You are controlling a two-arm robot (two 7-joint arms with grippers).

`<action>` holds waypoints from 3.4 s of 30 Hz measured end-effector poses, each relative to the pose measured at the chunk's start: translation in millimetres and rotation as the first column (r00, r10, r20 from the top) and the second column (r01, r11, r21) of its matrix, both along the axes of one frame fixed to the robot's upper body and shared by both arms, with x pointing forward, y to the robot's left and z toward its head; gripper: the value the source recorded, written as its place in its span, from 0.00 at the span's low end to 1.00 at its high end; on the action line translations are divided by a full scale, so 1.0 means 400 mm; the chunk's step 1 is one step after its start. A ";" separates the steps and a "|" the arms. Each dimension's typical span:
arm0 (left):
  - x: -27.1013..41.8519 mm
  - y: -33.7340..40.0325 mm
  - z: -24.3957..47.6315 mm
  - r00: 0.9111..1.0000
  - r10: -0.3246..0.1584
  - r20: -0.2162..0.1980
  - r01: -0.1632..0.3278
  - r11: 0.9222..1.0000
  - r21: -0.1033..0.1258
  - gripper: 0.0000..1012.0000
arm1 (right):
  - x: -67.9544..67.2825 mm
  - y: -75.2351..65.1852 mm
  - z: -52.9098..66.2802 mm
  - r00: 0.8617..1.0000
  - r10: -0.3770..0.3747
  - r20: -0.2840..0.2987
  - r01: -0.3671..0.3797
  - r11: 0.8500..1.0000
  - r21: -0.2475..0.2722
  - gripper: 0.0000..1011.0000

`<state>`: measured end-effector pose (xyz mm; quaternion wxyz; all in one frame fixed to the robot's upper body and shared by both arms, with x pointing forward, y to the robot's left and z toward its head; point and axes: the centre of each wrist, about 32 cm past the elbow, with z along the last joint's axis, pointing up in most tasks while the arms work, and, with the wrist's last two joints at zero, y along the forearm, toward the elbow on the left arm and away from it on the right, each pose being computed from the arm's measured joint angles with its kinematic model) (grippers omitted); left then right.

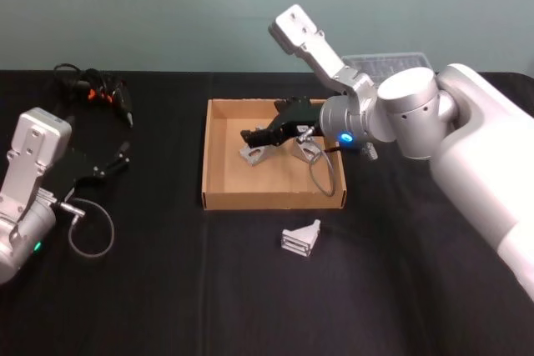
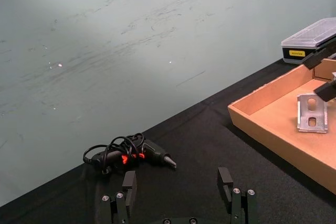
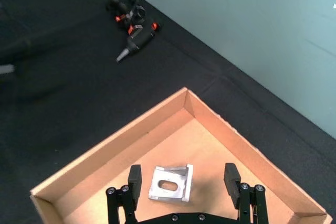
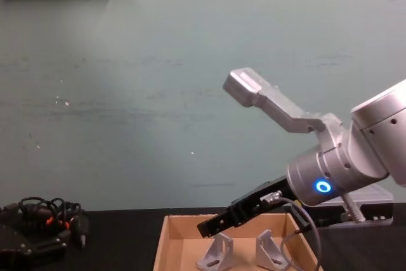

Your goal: Use one hand to pick up the angle iron from the table and place it into the box.

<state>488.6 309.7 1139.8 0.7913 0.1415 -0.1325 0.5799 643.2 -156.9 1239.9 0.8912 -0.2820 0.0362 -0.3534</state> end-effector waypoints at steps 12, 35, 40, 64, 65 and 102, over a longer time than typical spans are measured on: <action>0.000 0.000 0.000 1.000 0.000 0.000 0.000 1.000 0.000 1.00 | -0.127 -0.080 0.016 0.999 0.027 0.044 -0.031 0.996 0.085 0.99; 0.000 0.000 0.000 1.000 0.000 0.000 0.000 1.000 0.000 1.00 | -0.399 -0.230 -0.021 0.997 0.071 0.008 -0.071 0.974 0.213 0.99; 0.000 0.000 0.000 1.000 0.000 0.000 0.000 1.000 0.000 1.00 | -0.430 -0.236 -0.033 0.996 0.084 -0.038 -0.073 0.972 0.224 0.99; 0.000 0.000 0.000 1.000 0.000 0.000 0.000 1.000 0.000 1.00 | -0.472 -0.160 -0.049 0.996 -0.035 -0.084 0.041 0.997 0.068 0.99; 0.000 0.000 0.000 1.000 0.000 0.000 0.000 1.000 0.000 1.00 | -0.474 -0.157 -0.050 0.996 -0.042 -0.080 0.047 0.997 0.064 0.99; 0.000 0.000 0.000 1.000 0.000 0.000 0.000 1.000 0.000 1.00 | -0.445 -0.128 -0.113 0.989 -0.127 -0.080 0.133 0.988 0.076 0.99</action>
